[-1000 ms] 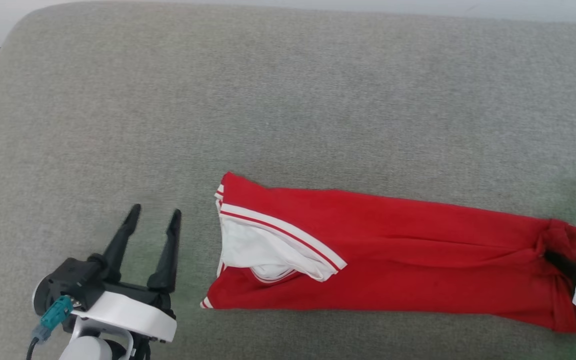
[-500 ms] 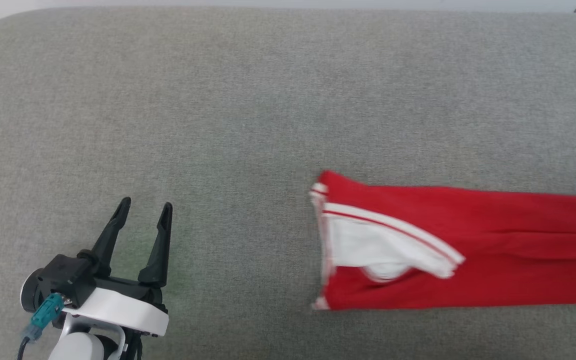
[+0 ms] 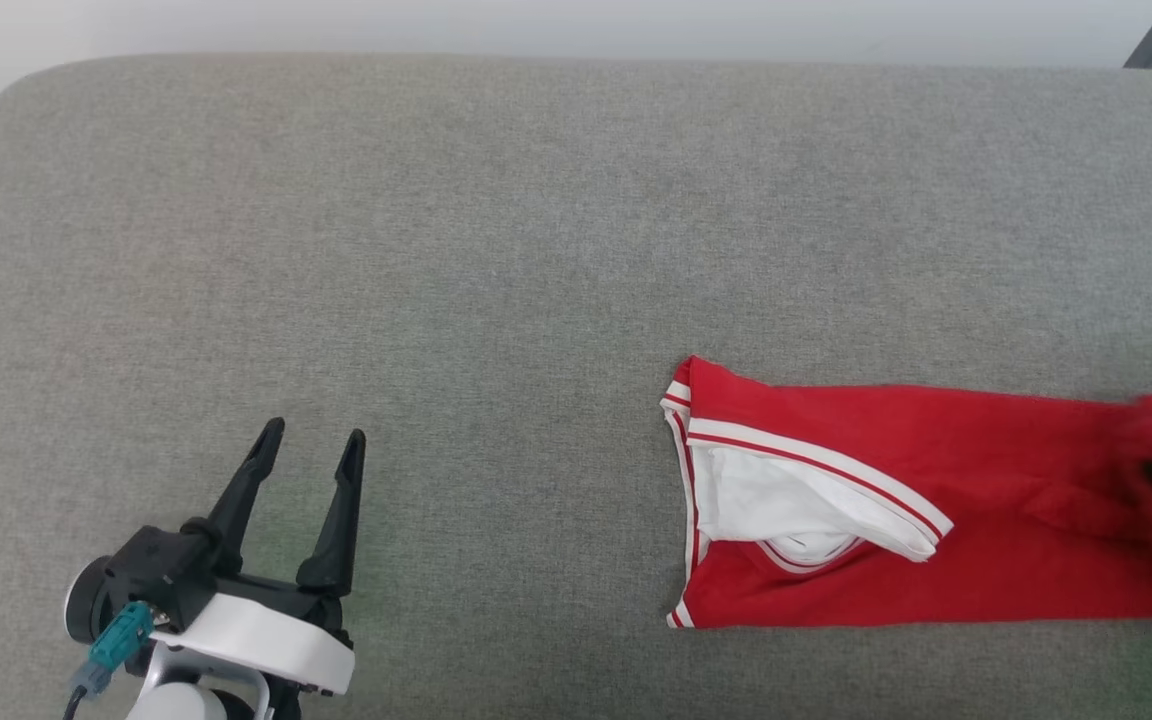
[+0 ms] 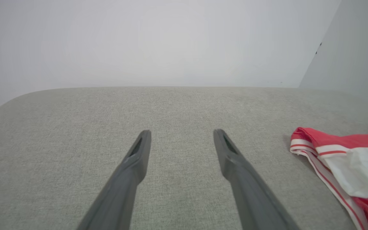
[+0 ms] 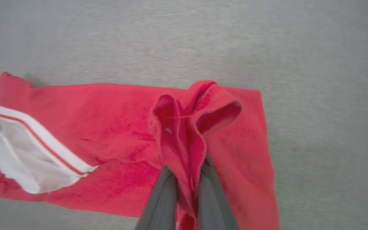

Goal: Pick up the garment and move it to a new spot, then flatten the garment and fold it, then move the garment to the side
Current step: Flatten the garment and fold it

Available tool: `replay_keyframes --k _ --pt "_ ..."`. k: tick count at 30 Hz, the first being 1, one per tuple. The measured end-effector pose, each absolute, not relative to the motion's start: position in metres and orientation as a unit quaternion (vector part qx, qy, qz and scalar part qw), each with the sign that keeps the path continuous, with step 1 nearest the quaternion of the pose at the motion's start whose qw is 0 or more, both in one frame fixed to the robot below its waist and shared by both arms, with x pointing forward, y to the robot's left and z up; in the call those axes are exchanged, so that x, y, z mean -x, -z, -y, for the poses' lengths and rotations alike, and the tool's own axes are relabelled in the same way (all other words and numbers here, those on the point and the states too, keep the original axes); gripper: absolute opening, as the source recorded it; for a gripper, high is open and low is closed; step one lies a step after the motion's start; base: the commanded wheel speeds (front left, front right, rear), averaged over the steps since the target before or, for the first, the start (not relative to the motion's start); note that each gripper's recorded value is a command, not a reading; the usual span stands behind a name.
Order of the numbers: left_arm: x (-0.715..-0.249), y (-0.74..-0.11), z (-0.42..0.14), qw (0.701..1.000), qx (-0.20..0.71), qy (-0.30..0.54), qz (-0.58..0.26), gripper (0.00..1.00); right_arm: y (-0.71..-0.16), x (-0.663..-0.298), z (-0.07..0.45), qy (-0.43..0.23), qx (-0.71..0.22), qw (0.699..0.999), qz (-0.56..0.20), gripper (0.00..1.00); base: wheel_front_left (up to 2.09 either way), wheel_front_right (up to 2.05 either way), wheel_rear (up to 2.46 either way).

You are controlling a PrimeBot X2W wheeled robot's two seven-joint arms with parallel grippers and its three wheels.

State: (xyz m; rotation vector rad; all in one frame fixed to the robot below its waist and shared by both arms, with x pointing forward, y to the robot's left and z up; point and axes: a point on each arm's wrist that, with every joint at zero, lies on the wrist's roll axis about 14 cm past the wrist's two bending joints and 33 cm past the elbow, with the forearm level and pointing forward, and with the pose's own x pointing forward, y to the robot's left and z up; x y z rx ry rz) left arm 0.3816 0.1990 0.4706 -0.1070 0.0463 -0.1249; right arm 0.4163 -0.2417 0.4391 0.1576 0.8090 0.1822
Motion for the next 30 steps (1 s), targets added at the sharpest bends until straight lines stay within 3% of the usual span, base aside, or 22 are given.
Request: replay_keyframes --k 6,14,21,27,28,29,30 --pt "-0.376 -0.471 -0.202 0.997 0.055 0.056 -0.023 1.00 -0.452 -0.402 0.141 -0.238 -0.047 0.892 -0.382 0.00 0.00 0.00 0.00" --pt "-0.378 -0.467 -0.204 0.996 0.058 0.053 -0.030 1.00 -0.459 -0.396 0.037 -0.377 -0.031 0.853 -0.361 0.00 0.00 0.00 0.00" --pt "-0.385 -0.463 -0.205 0.996 0.059 0.052 -0.036 1.00 -0.424 -0.399 0.012 -0.404 0.005 0.826 -0.394 0.00 0.00 0.00 0.00" --pt "-0.388 -0.462 -0.210 0.997 0.059 0.045 -0.038 1.00 -0.402 -0.402 0.015 -0.398 0.018 0.820 -0.410 0.00 0.00 0.00 0.00" --pt "-0.389 -0.461 -0.210 0.996 0.061 0.045 -0.039 1.00 -0.402 -0.403 0.015 -0.396 0.013 0.823 -0.406 0.20 0.00 0.00 0.00" --pt "-0.389 -0.460 -0.210 0.996 0.065 0.043 -0.040 1.00 -0.403 -0.405 0.016 -0.392 0.011 0.827 -0.403 0.48 0.00 0.00 0.00" --pt "-0.389 -0.460 -0.210 0.996 0.068 0.043 -0.041 1.00 -0.404 -0.408 0.018 -0.389 0.013 0.830 -0.398 0.48 0.00 0.00 0.00"
